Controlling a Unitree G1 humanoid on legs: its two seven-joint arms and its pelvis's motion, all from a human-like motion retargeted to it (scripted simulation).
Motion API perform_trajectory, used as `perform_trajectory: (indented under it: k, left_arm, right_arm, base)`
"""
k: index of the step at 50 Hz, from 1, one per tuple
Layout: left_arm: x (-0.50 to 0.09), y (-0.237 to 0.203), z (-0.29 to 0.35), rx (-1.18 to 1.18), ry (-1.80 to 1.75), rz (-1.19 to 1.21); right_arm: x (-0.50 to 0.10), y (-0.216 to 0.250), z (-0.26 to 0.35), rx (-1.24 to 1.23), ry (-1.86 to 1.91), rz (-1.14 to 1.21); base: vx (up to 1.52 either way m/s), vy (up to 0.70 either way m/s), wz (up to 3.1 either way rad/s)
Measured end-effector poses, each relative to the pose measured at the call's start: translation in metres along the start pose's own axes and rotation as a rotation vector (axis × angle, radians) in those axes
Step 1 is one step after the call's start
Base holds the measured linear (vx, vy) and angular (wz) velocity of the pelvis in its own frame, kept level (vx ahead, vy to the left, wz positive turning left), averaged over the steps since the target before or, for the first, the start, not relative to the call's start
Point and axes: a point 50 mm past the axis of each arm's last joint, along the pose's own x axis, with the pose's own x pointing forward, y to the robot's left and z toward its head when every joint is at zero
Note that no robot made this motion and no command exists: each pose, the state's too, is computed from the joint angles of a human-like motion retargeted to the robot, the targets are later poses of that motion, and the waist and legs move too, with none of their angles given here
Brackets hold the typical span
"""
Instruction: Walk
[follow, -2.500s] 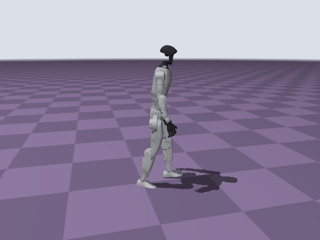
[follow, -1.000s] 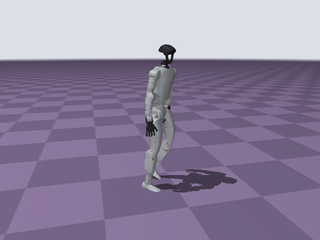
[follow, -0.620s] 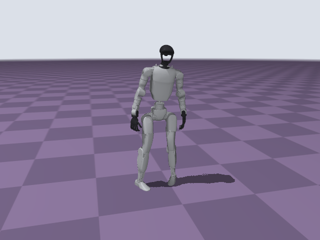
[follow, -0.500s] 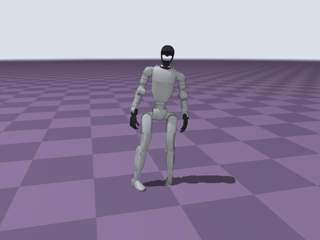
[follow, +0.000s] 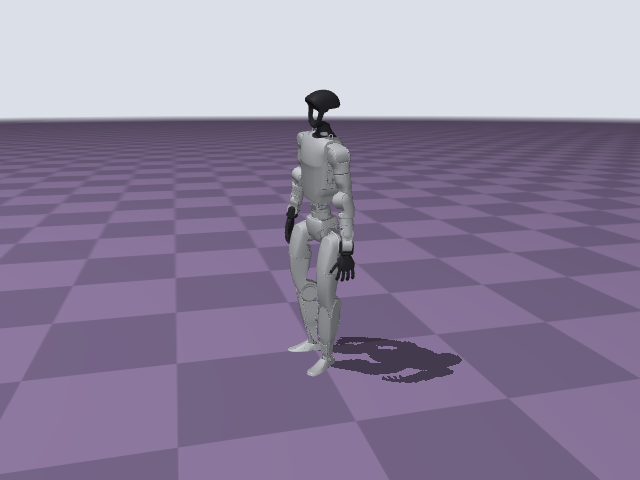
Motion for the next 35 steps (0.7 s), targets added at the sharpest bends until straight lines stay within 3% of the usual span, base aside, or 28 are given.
perform_trajectory:
  k: [11,22,35]
  left_arm:
    - [0.002,-0.012,0.020,0.056,-0.074,-0.069]
    - [0.000,-0.003,0.046,0.097,-0.197,-0.009]
    - [0.000,-0.023,-0.007,0.095,-0.028,-0.069]
  right_arm:
    - [0.000,0.009,0.001,-0.058,-0.018,0.020]
    - [-0.001,0.022,-0.004,-0.055,-0.006,0.048]
    - [0.003,0.014,0.019,-0.154,-0.045,0.042]
  base:
    - [0.05,-0.20,-1.68]
    - [0.08,-0.20,-0.49]
    - [0.08,-0.08,-0.52]
